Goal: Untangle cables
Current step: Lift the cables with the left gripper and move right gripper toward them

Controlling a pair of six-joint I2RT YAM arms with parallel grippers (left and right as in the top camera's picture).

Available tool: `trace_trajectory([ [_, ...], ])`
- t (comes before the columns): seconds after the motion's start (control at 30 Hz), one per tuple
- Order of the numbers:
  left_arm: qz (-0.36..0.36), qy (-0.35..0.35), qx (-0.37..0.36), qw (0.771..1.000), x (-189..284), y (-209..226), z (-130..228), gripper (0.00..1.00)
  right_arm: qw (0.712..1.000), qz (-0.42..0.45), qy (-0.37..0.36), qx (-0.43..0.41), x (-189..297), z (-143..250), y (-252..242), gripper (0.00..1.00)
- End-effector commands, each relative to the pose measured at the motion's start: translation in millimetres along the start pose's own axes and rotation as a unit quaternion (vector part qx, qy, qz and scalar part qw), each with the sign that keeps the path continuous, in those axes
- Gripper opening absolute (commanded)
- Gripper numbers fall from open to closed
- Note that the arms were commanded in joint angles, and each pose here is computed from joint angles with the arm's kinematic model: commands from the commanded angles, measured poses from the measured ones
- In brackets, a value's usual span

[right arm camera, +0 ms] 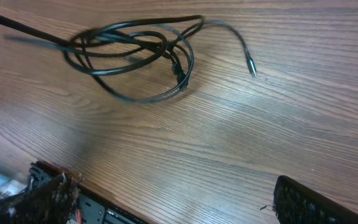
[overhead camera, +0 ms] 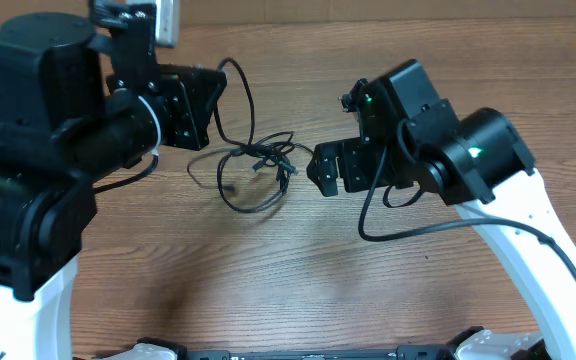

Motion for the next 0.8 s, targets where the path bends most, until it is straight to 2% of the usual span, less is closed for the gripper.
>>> trace_trajectory([
  [0.0,0.018,-0.040,0.010,0.999,15,-10,-12,0.04,1.000,-0.017,0.019,0.001,-14,-4,2,1.00],
  [0.2,0.030,-0.058,0.023,0.998,19,-15,-17,0.04,0.992,-0.105,0.021,0.068,-28,-15,17,1.00],
  [0.37,0.053,-0.055,0.022,0.997,20,-20,-18,0.04,0.972,-0.170,-0.018,0.164,-29,-26,30,1.00],
  [0.47,0.067,-0.053,0.019,0.996,20,-23,-18,0.04,0.959,-0.197,-0.017,0.204,-34,-26,34,1.00],
  [0.63,0.072,-0.061,0.026,0.995,21,-25,-21,0.04,0.927,-0.264,0.004,0.268,-48,-14,43,0.89],
  [0.77,0.073,-0.063,0.025,0.995,21,-25,-22,0.04,0.904,-0.281,0.012,0.322,-61,-2,48,0.82],
])
Point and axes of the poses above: each gripper's point midway between its finger pads, its own x axis back along the fingers, its own y axis along the line the jaws close on, z = x × y, the point moved 8 cm from there along x, back along the fingers, and after that the axes turned 6 degrees about x, right-handed, at the moved point
